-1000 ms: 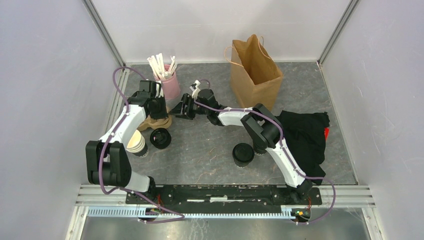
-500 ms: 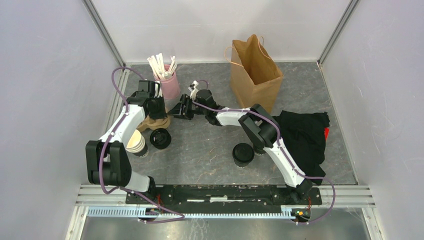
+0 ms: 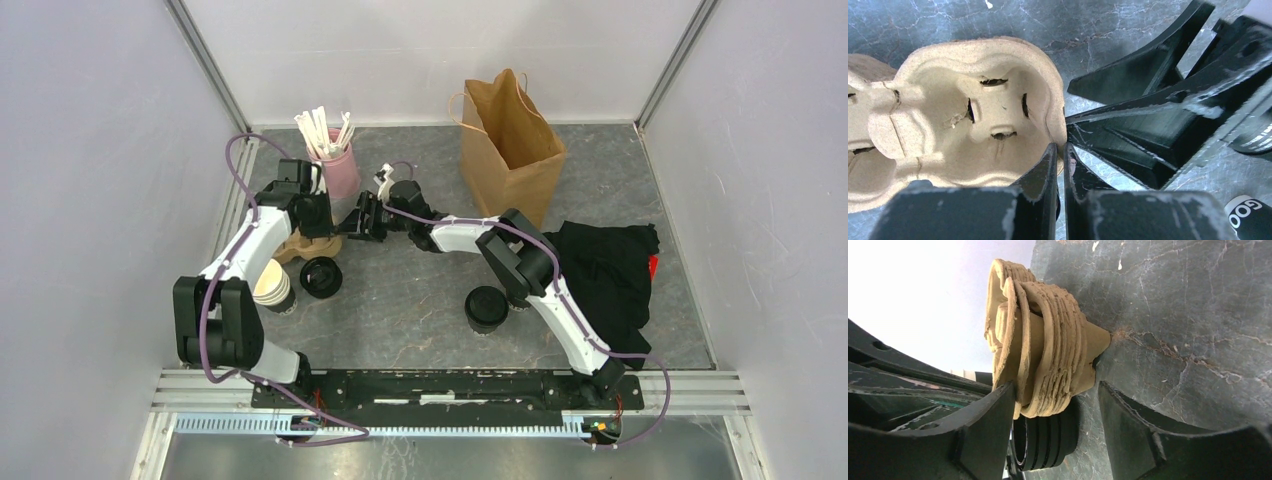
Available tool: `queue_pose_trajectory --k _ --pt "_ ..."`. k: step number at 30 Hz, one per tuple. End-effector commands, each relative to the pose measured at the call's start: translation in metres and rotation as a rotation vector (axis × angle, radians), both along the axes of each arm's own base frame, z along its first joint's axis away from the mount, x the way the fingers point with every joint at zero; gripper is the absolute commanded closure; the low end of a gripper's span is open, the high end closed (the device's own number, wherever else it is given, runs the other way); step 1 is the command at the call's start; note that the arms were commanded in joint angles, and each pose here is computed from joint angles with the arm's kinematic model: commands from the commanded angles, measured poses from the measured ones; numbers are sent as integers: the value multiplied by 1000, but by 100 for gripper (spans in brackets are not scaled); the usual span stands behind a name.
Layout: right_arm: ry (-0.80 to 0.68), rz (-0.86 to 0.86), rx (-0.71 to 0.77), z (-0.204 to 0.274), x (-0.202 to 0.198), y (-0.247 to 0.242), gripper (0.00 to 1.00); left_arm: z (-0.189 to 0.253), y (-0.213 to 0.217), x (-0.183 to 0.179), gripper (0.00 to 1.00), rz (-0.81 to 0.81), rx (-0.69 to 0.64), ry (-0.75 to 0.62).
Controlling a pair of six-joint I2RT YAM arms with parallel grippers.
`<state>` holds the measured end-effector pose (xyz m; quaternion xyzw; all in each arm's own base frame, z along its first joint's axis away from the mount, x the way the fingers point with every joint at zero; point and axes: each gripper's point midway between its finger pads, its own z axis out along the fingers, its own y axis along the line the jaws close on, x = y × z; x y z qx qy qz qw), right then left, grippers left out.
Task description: Pack the takeout coffee
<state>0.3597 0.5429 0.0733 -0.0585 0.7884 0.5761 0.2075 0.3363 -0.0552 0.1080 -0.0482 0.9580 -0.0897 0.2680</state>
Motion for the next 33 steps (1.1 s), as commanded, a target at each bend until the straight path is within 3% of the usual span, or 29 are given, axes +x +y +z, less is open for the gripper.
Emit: queue_pose_trajectory --k 1,7,18,22,28,33 --pt "-20 22 -117 -21 -13 6 36 34 -10 29 94 -40 -31 -126" --pt "-35 -14 -295 -52 -10 -11 40 53 -3 36 96 51 -27 -147" --pt "-106 -3 -267 -18 0 0 38 88 3 28 96 135 -32 -181" --pt "-133 1 -220 4 1 5 35 78 4 27 94 137 -26 -152" --pt "-109 11 -185 4 0 9 33 69 6 25 75 157 -18 -103" --pt "-99 12 -180 4 -2 10 33 64 15 24 45 214 19 -68"
